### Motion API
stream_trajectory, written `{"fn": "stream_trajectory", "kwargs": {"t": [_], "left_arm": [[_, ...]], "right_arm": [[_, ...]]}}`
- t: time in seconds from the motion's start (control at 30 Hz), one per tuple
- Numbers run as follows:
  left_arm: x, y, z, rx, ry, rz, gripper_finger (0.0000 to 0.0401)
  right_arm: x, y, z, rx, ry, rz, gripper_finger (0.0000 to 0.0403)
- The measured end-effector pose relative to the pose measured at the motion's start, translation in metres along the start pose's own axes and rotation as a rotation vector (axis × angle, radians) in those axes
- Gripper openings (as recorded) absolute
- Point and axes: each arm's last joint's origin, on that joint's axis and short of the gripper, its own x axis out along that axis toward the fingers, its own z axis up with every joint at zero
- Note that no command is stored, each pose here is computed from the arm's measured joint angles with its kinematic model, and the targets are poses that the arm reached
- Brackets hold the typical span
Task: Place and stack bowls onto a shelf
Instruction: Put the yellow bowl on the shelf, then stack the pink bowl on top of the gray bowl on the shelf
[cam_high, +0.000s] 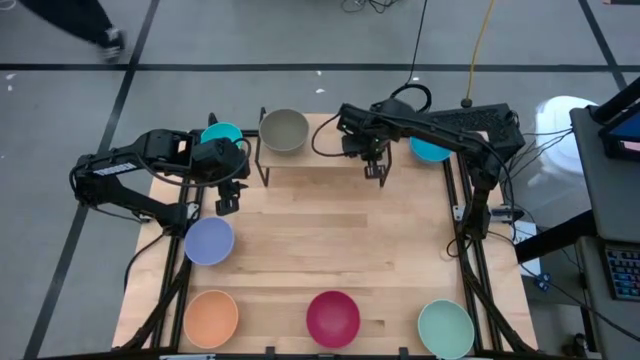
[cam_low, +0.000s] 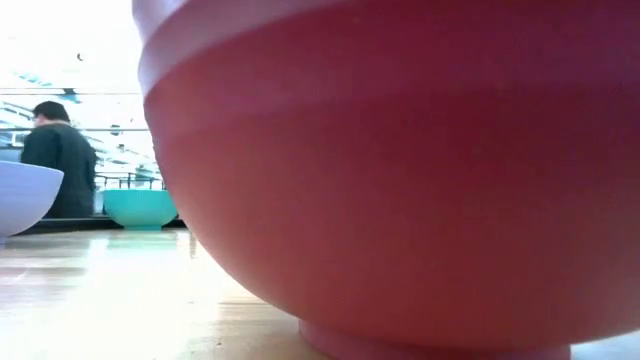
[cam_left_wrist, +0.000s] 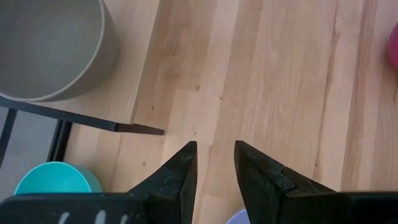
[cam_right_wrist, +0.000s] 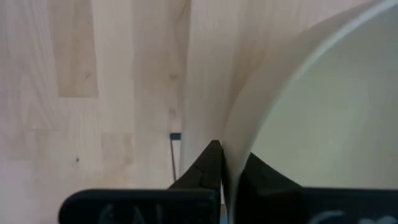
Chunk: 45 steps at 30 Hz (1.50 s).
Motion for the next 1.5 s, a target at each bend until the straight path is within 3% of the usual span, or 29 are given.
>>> {"fn": "stream_trajectory", "kwargs": {"t": [0.17,0.57,0.9,1.17,1.5], "left_arm": [[0.0,0.0,0.0,0.005,0.0,0.0,0.0113],[0.0,0.0,0.0,0.006,0.0,0.0,0.0113],[0.0,0.0,0.0,0.005,0.0,0.0,0.0113],[0.0,0.0,-0.001,0.001,0.008,0.0,0.0113],[0.0,-0.002,0.001,0.046,-0.01,-0.055,0.0113]], "right_arm": [[0.003,0.001,-0.001,-0.007,0.007,0.003,0.0015],[0.002,0.012,0.008,-0.077,-0.02,-0.013,0.0097],[-0.01,0.023,0.008,-0.161,0.048,-0.197,0.0125],[-0.047,0.038,-0.006,-0.152,-0.06,-0.242,0.0125],[-0.114,0.066,-0.046,-0.061,-0.315,-0.307,0.0125]]}}
